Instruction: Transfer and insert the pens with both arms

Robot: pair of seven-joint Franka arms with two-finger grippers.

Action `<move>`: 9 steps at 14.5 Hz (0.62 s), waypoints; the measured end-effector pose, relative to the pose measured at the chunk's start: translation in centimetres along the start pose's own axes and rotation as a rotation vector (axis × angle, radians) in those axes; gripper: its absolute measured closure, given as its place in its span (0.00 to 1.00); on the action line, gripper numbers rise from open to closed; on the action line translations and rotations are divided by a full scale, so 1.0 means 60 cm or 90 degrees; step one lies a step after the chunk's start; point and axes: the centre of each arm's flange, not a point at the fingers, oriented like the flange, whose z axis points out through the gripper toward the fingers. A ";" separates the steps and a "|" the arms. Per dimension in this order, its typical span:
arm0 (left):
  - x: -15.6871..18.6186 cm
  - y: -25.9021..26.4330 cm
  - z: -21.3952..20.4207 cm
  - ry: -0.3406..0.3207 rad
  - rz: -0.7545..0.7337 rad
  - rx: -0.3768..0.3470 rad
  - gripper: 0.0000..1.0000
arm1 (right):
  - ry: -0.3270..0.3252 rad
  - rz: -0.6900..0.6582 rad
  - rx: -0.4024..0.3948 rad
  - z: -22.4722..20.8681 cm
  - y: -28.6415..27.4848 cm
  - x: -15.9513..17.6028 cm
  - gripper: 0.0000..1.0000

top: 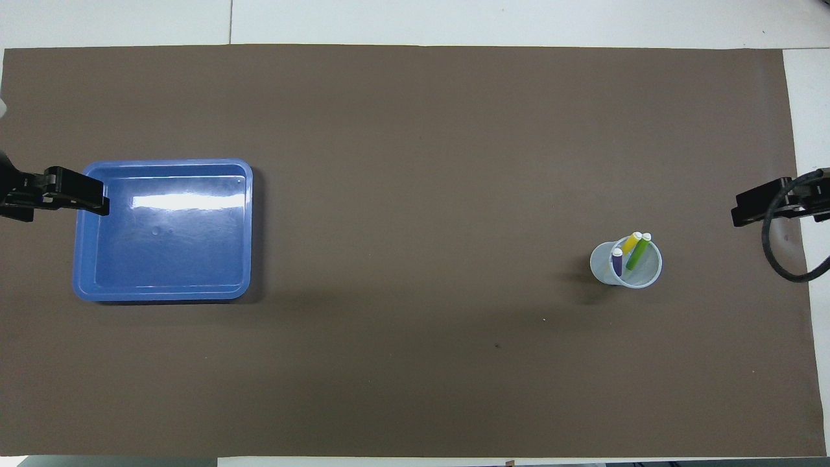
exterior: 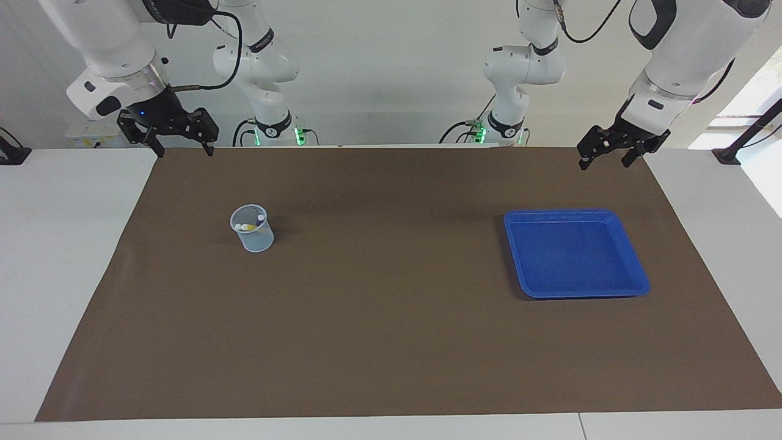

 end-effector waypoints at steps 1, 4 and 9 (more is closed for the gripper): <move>0.000 0.000 0.000 0.000 0.000 0.000 0.00 | 0.000 0.000 0.000 0.000 0.000 0.000 0.00; 0.001 0.000 -0.001 0.005 0.000 0.000 0.00 | 0.000 0.000 0.000 0.000 0.000 0.000 0.00; 0.002 -0.002 -0.002 0.008 -0.002 -0.001 0.00 | 0.000 0.000 0.000 0.000 0.000 0.000 0.00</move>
